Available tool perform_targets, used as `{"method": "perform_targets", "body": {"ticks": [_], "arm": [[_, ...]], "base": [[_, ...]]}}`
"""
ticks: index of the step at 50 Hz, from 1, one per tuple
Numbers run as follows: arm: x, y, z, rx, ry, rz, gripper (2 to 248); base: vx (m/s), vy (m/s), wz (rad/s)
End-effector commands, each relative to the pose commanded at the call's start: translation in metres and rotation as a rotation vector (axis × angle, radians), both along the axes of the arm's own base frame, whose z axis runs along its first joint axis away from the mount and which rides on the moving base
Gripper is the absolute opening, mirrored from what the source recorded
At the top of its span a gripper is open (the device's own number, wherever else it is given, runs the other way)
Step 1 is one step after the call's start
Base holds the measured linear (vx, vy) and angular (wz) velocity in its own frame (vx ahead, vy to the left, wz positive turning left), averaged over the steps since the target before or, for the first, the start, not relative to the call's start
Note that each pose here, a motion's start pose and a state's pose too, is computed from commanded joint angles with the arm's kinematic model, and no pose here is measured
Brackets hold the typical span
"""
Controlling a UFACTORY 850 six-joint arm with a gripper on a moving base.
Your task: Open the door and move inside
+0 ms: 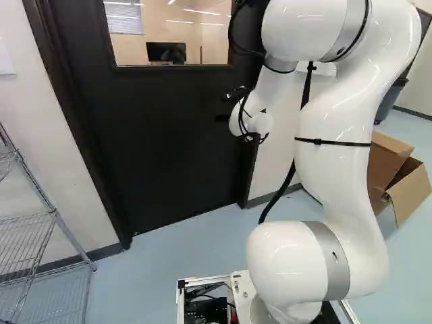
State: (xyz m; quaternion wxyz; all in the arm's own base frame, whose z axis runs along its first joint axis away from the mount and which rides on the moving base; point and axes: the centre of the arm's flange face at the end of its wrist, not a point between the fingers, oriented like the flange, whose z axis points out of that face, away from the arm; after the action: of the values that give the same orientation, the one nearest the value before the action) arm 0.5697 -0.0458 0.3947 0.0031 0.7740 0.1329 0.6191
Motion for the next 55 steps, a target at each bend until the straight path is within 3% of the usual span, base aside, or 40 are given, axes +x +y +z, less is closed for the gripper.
{"method": "perform_targets", "body": {"ticks": [19,36,55], "arm": [[0.002,0.0,-0.02,0.004,0.034,0.0,247],[0.004,0.0,-0.022,0.004,0.036,0.0,247],[0.023,-0.003,-0.025,0.003,0.023,0.0,247]], "base": [[0.0,0.0,0.0],[0.0,0.0,0.0],[0.0,0.0,0.0]]}}
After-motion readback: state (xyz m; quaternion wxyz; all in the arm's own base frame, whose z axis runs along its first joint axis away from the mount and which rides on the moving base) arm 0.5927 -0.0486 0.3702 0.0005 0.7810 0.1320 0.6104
